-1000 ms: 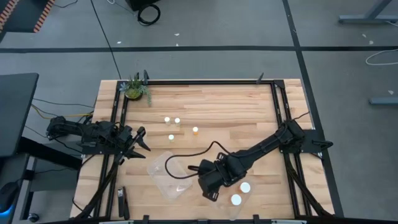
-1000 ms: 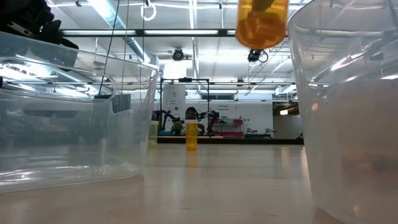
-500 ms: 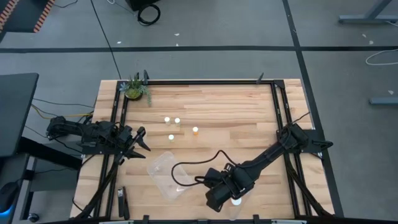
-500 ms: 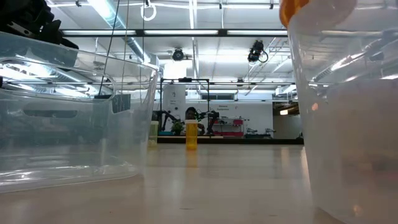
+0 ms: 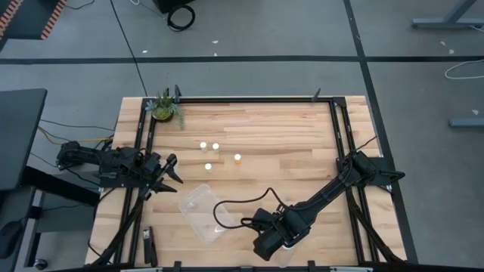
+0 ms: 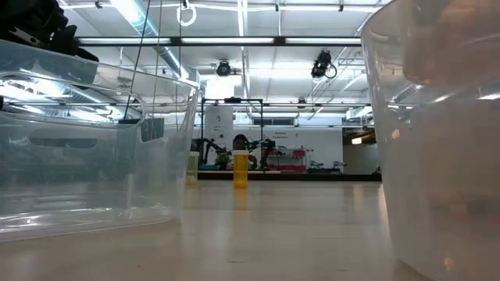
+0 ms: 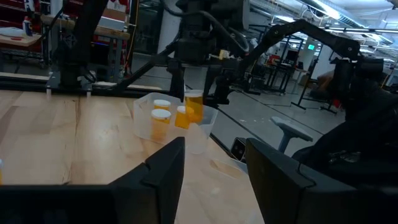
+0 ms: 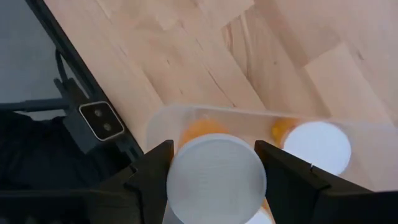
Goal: Pick and place medicine bottles into bin by pill shape (circle, oval)
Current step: Put the large orange pill bottle into the right transparent bin
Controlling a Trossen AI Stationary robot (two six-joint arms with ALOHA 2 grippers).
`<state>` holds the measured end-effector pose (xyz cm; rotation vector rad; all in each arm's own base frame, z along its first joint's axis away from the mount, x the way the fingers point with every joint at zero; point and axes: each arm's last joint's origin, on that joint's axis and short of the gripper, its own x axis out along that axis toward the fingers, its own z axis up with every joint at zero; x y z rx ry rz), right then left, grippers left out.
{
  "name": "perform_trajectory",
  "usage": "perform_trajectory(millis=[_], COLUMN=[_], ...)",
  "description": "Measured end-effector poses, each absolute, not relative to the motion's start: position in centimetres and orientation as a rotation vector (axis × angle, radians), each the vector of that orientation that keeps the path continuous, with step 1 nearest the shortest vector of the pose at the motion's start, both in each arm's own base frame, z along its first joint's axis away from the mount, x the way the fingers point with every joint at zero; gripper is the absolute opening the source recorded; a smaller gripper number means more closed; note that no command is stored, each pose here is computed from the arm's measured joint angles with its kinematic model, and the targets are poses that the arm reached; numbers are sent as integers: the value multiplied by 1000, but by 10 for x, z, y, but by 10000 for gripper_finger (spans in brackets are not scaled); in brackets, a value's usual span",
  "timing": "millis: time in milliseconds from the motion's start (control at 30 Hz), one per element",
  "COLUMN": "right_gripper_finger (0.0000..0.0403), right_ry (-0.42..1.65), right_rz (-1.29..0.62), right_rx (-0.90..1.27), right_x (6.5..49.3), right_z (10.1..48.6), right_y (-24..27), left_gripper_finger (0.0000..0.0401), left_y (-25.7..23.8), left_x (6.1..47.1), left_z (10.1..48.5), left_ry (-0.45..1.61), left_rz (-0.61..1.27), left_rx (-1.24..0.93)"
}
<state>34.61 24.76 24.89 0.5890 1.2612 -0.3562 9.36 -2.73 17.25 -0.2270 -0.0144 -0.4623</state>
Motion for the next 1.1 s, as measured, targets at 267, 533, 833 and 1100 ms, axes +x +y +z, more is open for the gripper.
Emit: perform_trajectory(millis=[267, 533, 833, 1100], right_gripper_finger=[225, 225, 225, 225], right_ry=[1280, 1302, 1298, 1249], right_rz=[-394, -376, -380, -387], right_rx=[598, 637, 633, 602], right_x=[341, 340, 339, 338], right_z=[229, 207, 202, 202], right_y=[249, 250, 249, 252], left_gripper_finger=[177, 181, 178, 178], left_y=[-27, -27, -27, -27], left_x=[94, 94, 94, 94], left_z=[172, 173, 173, 172], left_ry=[-14, -15, -15, -14], left_rz=[-462, -463, -463, -462], left_rx=[-227, -227, -227, -227])
